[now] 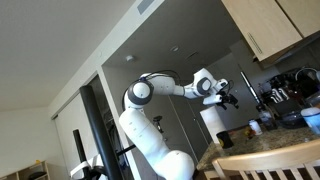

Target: Put the bottle in the bowl and then put it back on the counter

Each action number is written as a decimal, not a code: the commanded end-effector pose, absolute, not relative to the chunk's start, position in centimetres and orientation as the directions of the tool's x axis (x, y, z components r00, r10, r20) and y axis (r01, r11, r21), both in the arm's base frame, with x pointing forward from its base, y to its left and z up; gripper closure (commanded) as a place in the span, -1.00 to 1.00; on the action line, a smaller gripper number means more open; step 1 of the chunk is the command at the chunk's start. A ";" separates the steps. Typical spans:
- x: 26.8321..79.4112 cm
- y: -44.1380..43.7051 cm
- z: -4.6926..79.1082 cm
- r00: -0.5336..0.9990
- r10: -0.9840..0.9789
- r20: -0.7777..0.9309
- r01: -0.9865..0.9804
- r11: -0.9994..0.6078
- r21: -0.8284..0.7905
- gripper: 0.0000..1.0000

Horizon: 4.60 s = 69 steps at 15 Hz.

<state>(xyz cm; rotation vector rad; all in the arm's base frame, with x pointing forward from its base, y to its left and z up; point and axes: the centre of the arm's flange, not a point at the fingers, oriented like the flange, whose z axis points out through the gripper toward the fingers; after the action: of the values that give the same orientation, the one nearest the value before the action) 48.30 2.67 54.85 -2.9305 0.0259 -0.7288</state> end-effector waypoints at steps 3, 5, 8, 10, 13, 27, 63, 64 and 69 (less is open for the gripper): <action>51.0 3.4 50.6 0.813 -0.118 0.571 -0.011 -0.982 -0.188 -1.00; 51.4 3.7 48.5 0.825 -0.140 0.547 -0.035 -0.980 -0.198 -1.00; 51.3 3.6 49.1 0.835 -0.125 0.536 -0.029 -0.983 -0.184 -1.00; 51.4 3.7 48.8 0.835 -0.126 0.536 -0.030 -0.983 -0.184 -1.00; 53.0 4.5 49.2 0.821 -0.123 0.558 -0.040 -0.986 -0.159 -1.00; 57.1 9.0 43.6 0.822 -0.143 0.551 -0.128 -0.990 -0.065 -1.00; 60.6 8.1 39.7 0.814 -0.208 0.542 -0.206 -0.976 -0.065 -1.00; 60.6 8.2 39.7 0.814 -0.208 0.542 -0.206 -0.976 -0.065 -1.00; 60.9 8.0 39.9 0.765 -0.199 0.613 -0.218 -0.975 -0.046 -1.00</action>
<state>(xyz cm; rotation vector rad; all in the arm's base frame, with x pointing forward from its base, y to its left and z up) 60.69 8.10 39.83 -2.9934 0.3370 -0.9206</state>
